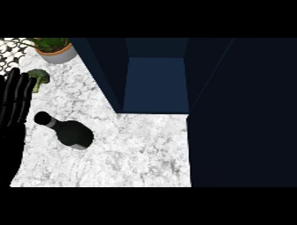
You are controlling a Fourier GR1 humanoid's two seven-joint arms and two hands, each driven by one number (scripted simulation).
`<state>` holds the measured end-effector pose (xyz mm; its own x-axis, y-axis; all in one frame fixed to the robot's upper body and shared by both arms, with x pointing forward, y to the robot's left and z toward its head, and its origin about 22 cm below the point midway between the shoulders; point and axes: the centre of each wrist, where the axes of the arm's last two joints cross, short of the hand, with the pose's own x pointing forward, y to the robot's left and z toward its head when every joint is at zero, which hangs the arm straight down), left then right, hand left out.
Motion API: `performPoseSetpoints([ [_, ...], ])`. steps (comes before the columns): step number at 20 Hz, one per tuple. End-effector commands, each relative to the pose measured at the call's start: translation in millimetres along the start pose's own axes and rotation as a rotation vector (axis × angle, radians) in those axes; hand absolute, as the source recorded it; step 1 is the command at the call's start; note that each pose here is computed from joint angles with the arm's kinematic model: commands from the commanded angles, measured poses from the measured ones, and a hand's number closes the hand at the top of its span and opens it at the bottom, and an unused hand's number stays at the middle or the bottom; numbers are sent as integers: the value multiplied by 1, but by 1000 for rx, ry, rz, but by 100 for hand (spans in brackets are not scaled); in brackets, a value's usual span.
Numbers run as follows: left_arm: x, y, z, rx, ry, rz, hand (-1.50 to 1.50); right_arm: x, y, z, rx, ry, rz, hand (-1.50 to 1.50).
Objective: Pick up the wine, place it into the cabinet and close the cabinet
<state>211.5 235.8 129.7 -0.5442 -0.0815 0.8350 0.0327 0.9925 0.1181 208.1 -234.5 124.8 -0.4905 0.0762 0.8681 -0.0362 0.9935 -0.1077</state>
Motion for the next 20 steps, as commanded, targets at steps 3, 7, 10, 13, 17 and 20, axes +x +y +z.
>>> performPoseSetpoints([
  [3, 1, 3, 12, -217, -15, 111, -150, -4, -3, 14, 37, 10, -27, -150],
  [7, -21, -25, 35, -414, 158, 479, -150, -4, 13, 22, 196, 90, -142, -150],
  [10, -16, -13, 49, -460, 212, 551, -150, 20, 2, 26, 230, 95, -140, -150],
  [13, 20, 5, 54, -491, 231, 554, -150, 43, -1, 42, 247, 125, -166, -150],
  [17, 36, 12, 47, -481, 234, 564, -150, 65, -5, 42, 248, 108, -154, -150],
  [20, 37, 5, 61, -460, 185, 588, -150, 82, 1, 28, 250, 114, -157, -150],
])
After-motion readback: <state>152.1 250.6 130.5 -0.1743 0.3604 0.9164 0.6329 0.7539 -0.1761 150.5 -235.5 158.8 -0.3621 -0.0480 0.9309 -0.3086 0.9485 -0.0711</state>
